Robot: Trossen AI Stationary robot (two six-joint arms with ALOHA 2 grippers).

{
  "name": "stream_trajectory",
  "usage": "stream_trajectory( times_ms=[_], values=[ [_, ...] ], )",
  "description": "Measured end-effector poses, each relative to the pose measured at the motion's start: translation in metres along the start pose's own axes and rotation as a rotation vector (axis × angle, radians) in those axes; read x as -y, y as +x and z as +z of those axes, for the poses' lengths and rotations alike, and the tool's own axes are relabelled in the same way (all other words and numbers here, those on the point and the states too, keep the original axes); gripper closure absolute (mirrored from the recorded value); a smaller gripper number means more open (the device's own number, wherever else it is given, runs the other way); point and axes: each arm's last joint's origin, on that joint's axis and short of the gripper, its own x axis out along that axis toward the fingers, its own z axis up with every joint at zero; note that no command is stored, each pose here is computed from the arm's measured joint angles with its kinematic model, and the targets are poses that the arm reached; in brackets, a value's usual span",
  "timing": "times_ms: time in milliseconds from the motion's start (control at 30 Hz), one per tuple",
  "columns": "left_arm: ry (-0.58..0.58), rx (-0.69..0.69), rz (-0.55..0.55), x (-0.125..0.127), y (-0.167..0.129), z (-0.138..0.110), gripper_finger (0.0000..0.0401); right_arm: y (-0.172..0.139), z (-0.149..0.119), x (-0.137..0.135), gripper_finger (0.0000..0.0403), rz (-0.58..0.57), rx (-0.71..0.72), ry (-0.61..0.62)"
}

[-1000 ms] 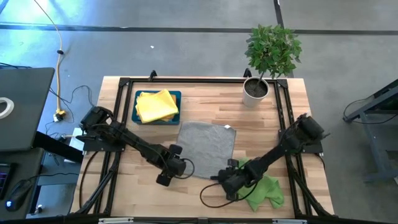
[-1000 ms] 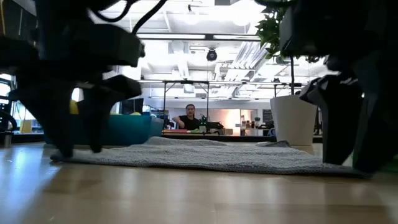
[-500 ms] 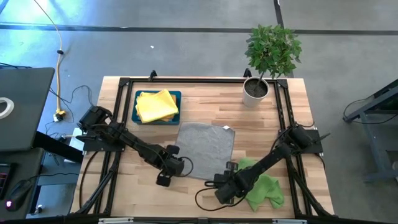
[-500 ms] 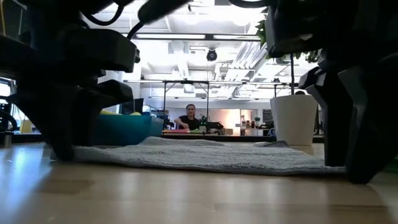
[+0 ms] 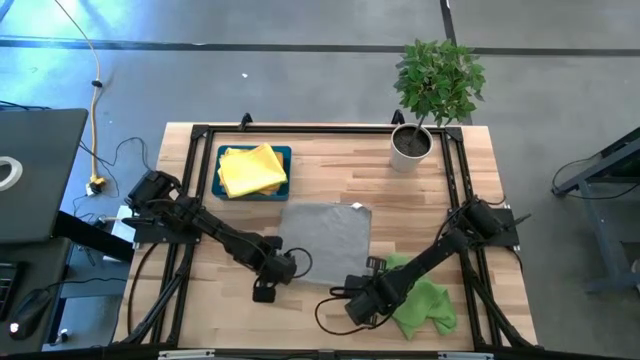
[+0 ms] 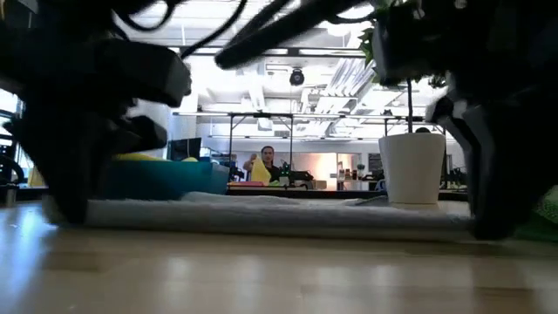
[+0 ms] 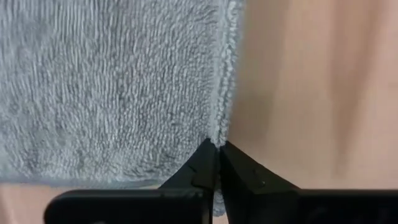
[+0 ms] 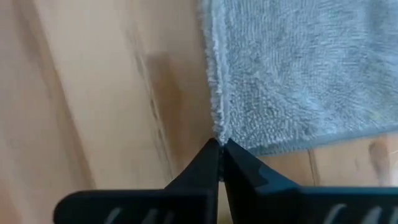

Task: Fold microfiber towels
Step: Fold the gray microfiber cloth

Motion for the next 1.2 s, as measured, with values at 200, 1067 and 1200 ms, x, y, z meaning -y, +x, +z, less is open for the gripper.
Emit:
stream_trajectory(
  times_ms=[200,1067,1200],
  values=[
    [0.029,-0.015,-0.042,0.008,-0.026,0.012,0.0397,-0.030,0.013,0.000,0.0399,-0.038,0.007,-0.025],
    [-0.101,-0.059,0.497,-0.104,-0.044,0.025,0.0397,0.007,0.066,0.147,0.0400,-0.514,-0.141,-0.118],
    [-0.116,-0.071,0.498,-0.118,-0.040,0.023,0.0397,0.018,0.072,0.162,0.0400,-0.492,-0.115,-0.136]
  ],
)
